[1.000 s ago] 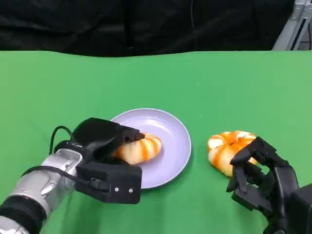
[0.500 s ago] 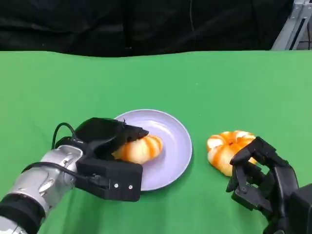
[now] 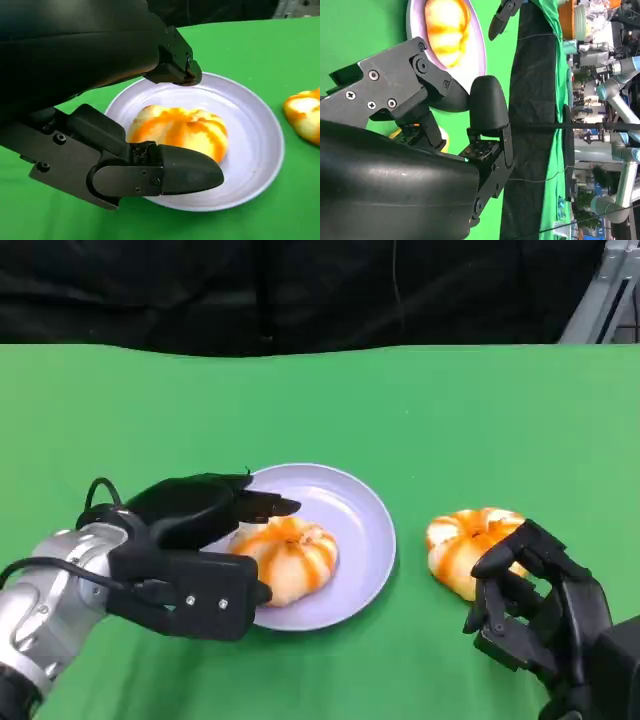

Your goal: Grasp the bread from the table and place it into the plate.

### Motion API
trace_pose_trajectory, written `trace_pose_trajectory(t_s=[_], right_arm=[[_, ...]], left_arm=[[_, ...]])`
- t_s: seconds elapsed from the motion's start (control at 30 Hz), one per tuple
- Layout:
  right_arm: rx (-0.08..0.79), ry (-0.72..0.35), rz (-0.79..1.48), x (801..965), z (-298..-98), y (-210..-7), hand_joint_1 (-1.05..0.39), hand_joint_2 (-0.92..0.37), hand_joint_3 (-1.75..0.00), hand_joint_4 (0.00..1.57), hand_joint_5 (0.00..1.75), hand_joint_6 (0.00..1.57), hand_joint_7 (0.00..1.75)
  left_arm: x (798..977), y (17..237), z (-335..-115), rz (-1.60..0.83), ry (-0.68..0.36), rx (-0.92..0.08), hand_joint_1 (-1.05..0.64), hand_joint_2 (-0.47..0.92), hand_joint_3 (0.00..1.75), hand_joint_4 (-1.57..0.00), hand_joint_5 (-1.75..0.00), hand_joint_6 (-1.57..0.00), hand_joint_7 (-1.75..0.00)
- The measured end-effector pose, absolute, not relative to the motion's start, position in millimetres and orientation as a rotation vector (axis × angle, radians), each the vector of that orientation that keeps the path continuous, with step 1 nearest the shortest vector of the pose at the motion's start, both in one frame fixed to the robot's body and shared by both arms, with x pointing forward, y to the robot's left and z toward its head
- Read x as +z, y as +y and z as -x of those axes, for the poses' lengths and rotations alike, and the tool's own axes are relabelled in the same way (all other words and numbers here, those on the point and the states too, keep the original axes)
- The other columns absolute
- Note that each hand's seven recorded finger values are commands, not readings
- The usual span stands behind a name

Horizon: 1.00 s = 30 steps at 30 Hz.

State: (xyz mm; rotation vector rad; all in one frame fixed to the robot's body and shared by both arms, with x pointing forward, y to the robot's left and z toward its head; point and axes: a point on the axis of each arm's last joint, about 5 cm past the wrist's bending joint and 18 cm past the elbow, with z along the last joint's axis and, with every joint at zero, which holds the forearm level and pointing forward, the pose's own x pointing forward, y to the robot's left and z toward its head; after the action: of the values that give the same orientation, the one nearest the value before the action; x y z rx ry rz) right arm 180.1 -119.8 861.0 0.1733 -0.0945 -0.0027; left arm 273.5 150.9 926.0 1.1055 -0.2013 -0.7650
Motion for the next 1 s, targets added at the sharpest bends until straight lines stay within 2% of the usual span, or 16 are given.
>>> trace_pose_trajectory(t_s=[0.37, 0.4, 0.43, 0.47, 0.5, 0.53, 0.57, 0.63, 0.73, 0.77, 0.8, 0.83, 0.9, 1.0], right_arm=[[-0.003, -0.095, -0.172, 860.9, -180.1, -120.1, -0.14, -0.62, -1.12, 0.84, 1.75, 0.60, 1.64], [-0.002, -0.095, -0.172, 860.9, -180.1, -120.1, -0.14, -0.62, -1.12, 0.84, 1.75, 0.60, 1.64], [-0.002, -0.095, -0.172, 861.0, -180.2, -120.0, -0.14, -0.62, -1.12, 0.83, 1.75, 0.60, 1.64], [-0.001, -0.096, -0.172, 861.1, -180.3, -119.8, -0.14, -0.62, -1.12, 0.83, 1.75, 0.60, 1.64], [-0.002, -0.096, -0.172, 861.1, -180.3, -120.0, -0.14, -0.62, -1.12, 0.83, 1.75, 0.60, 1.64], [-0.002, -0.096, -0.172, 861.0, -180.3, -120.0, -0.14, -0.62, -1.12, 0.83, 1.75, 0.60, 1.64], [-0.002, -0.096, -0.172, 861.1, -180.3, -120.1, -0.13, -0.62, -1.12, 0.83, 1.75, 0.60, 1.64], [-0.002, -0.096, -0.172, 861.1, -180.3, -120.0, -0.13, -0.62, -1.12, 0.83, 1.75, 0.60, 1.64], [-0.003, -0.096, -0.172, 861.1, -180.3, -119.9, -0.13, -0.62, -1.12, 0.83, 1.75, 0.60, 1.65], [-0.003, -0.096, -0.172, 861.1, -180.4, -119.9, -0.13, -0.62, -1.12, 0.83, 1.75, 0.59, 1.64], [-0.003, -0.097, -0.172, 861.3, -180.6, -119.9, -0.13, -0.62, -1.12, 0.82, 1.75, 0.59, 1.64], [0.000, -0.097, -0.172, 861.4, -180.7, -119.4, -0.13, -0.63, -1.12, 0.82, 1.75, 0.59, 1.64], [-0.001, -0.097, -0.172, 861.4, -180.6, -119.6, -0.13, -0.63, -1.11, 0.82, 1.75, 0.59, 1.64], [-0.002, -0.097, -0.172, 861.4, -180.7, -120.0, -0.13, -0.63, -1.11, 0.82, 1.75, 0.59, 1.64]], left_arm=[[932.2, 160.1, -267.0, -1.024, -0.223, -0.738, -1.05, 0.92, 0.53, -0.09, -0.04, -0.34, -0.01], [932.1, 160.3, -266.7, -1.023, -0.223, -0.738, -0.96, 0.92, 0.53, -0.19, -0.08, -0.38, -0.02], [932.1, 161.5, -265.6, -1.011, -0.221, -0.733, -0.48, 0.92, 0.42, -0.49, -0.21, -0.55, -0.08], [931.7, 164.7, -263.2, -0.949, -0.222, -0.716, -0.32, 0.92, 0.38, -0.59, -0.25, -0.61, -0.10], [931.4, 168.4, -260.5, -0.849, -0.230, -0.686, -0.24, 0.92, 0.36, -0.65, -0.27, -0.64, -0.11], [931.4, 171.5, -258.1, -0.760, -0.243, -0.660, -0.05, 0.92, 0.45, -0.82, -0.37, -0.79, -0.17], [931.7, 175.1, -255.8, -0.682, -0.246, -0.640, 0.03, 0.90, 0.56, -0.86, -0.56, -0.91, -0.21], [931.1, 184.2, -251.2, -0.479, -0.212, -0.590, 0.10, 0.86, 0.72, -0.83, -0.94, -1.05, -0.27], [928.0, 195.4, -245.4, -0.306, -0.149, -0.552, 0.11, 0.84, 0.76, -0.81, -1.05, -1.08, -0.29], [927.6, 196.6, -244.4, -0.290, -0.138, -0.549, 0.10, 0.76, 1.00, -0.80, -1.45, -0.99, -0.85], [927.2, 199.1, -241.9, -0.248, -0.123, -0.549, 0.10, 0.72, 1.10, -0.79, -1.60, -0.85, -1.24], [926.7, 202.7, -238.6, -0.186, -0.109, -0.549, 0.10, 0.69, 1.17, -0.79, -1.68, -0.76, -1.48], [925.4, 209.3, -232.6, -0.078, -0.082, -0.550, 0.09, 0.68, 1.20, -0.78, -1.73, -0.71, -1.60], [925.0, 213.4, -229.3, -0.040, -0.059, -0.544, 0.09, 0.67, 1.21, -0.78, -1.74, -0.69, -1.65]])
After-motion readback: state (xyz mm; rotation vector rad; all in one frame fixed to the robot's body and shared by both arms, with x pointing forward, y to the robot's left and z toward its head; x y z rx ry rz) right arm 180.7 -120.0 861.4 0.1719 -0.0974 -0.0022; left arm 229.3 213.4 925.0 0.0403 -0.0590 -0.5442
